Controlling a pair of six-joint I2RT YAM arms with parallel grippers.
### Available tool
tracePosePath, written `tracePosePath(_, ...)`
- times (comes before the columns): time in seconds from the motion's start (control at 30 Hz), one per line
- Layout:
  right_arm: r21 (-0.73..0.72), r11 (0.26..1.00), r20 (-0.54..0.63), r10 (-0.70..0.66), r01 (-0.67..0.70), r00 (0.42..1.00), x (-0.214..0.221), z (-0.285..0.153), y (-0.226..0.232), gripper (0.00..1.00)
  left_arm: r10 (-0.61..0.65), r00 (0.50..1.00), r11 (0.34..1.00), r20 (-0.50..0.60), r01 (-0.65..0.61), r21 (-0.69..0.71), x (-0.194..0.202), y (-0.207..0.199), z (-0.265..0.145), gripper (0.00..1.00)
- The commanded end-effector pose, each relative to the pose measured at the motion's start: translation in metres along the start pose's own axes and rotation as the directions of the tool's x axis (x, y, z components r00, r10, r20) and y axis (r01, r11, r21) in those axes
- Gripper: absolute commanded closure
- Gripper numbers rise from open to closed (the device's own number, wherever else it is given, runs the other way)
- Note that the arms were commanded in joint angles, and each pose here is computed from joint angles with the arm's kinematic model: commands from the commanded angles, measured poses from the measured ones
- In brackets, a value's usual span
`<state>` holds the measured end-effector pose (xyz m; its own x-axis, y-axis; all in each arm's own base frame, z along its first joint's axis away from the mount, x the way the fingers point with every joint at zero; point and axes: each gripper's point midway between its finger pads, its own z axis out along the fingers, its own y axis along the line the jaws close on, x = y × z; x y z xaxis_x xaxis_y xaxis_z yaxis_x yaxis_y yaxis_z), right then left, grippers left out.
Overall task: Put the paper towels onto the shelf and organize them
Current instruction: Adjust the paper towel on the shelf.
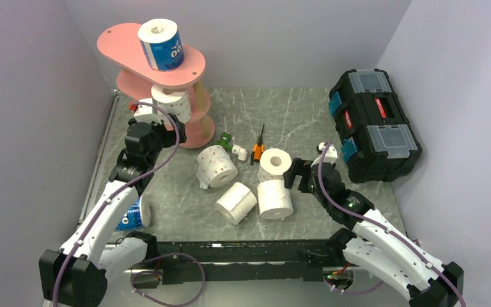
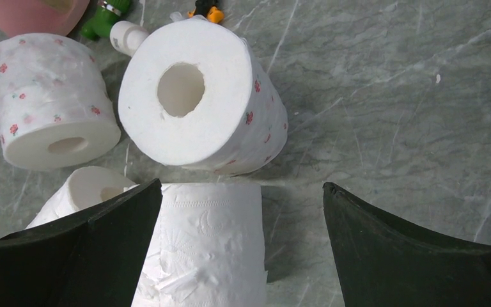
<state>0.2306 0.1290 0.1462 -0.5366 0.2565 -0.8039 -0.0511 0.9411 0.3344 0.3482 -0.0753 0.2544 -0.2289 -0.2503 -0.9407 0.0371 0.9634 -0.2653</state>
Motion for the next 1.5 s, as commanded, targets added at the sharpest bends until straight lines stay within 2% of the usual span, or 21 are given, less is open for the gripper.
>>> tracePosePath(0.0, -0.017, 1.000, 0.039, 0.016, -0.016, 0.999, -0.008, -0.001, 0.003, 0.01, 0.015, 0.993, 0.999, 0.116, -0.012, -0.033, -0.038, -0.002, 0.011, 0.01)
tracePosePath(0.4, -0.007, 1.000, 0.045, 0.017, -0.017, 0.999, -0.008, -0.001, 0.000, 0.01, -0.019, 0.990, 0.998, 0.140, 0.027, -0.057, -0.042, -0.002, 0.038, 0.00)
tracePosePath(1.03, 0.004, 1.000, 0.038, 0.013, -0.013, 0.999, -0.006, 0.001, -0.002, 0.01, -0.051, 0.970, 0.980, 0.236, 0.094, -0.174, -0.051, 0.019, 0.056, 0.01)
tracePosePath(1.47, 0.015, 1.000, 0.034, 0.011, -0.011, 0.999, -0.005, 0.002, -0.003, 0.01, -0.062, 0.961, 0.978, 0.270, 0.112, -0.174, -0.057, 0.031, 0.074, 0.01)
